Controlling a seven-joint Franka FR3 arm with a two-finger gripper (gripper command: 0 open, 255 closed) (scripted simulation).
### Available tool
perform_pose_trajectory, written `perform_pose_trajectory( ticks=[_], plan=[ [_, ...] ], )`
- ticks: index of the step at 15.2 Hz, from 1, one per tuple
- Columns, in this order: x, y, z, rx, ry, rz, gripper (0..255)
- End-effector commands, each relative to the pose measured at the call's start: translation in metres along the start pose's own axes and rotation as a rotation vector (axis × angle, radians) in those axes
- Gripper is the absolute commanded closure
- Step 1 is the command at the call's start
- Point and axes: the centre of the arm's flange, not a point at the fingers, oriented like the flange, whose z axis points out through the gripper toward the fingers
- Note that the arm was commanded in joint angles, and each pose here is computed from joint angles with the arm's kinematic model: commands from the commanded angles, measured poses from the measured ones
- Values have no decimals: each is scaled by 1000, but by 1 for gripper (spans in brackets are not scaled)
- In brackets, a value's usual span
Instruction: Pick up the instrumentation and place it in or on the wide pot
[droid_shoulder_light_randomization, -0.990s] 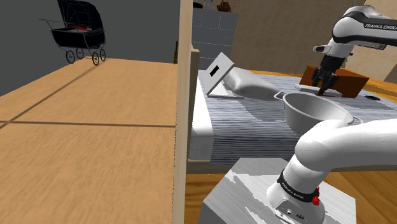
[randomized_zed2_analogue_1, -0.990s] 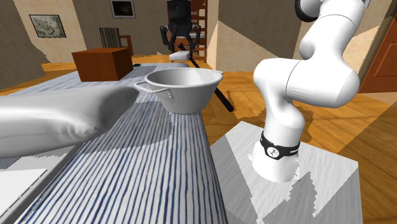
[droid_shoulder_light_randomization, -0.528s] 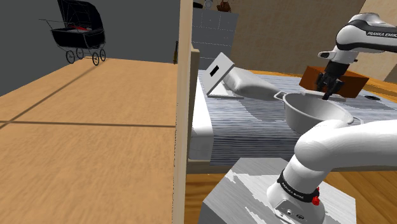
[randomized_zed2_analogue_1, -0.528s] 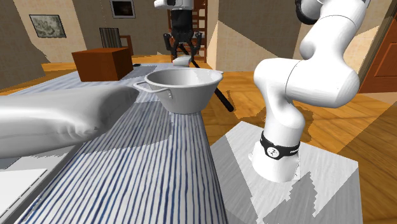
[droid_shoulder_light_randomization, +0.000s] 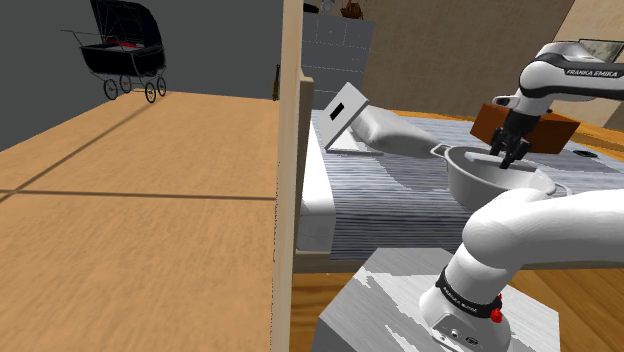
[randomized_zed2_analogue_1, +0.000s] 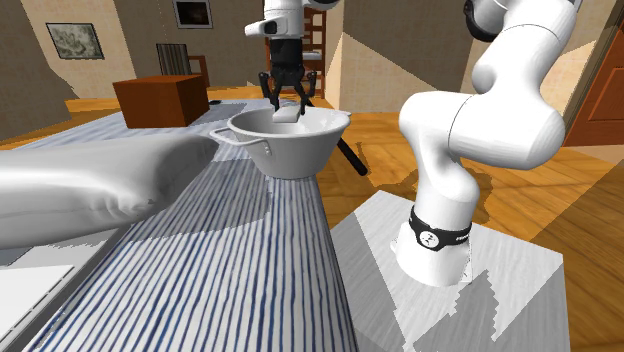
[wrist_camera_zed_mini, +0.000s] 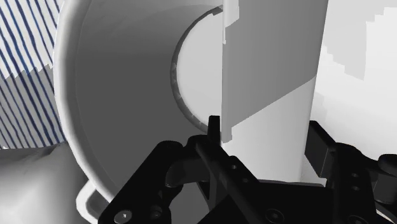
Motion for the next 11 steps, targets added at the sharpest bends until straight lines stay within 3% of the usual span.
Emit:
perform_pose_trajectory(
  ticks=[1, 8, 9, 11],
  plan=[
    [1, 0, 7, -1, 0, 0, 255],
    [1, 0, 7, -1, 0, 0, 255],
    [1, 0, 7, -1, 0, 0, 0],
    [1, 0, 7, -1, 0, 0, 0]
  ],
)
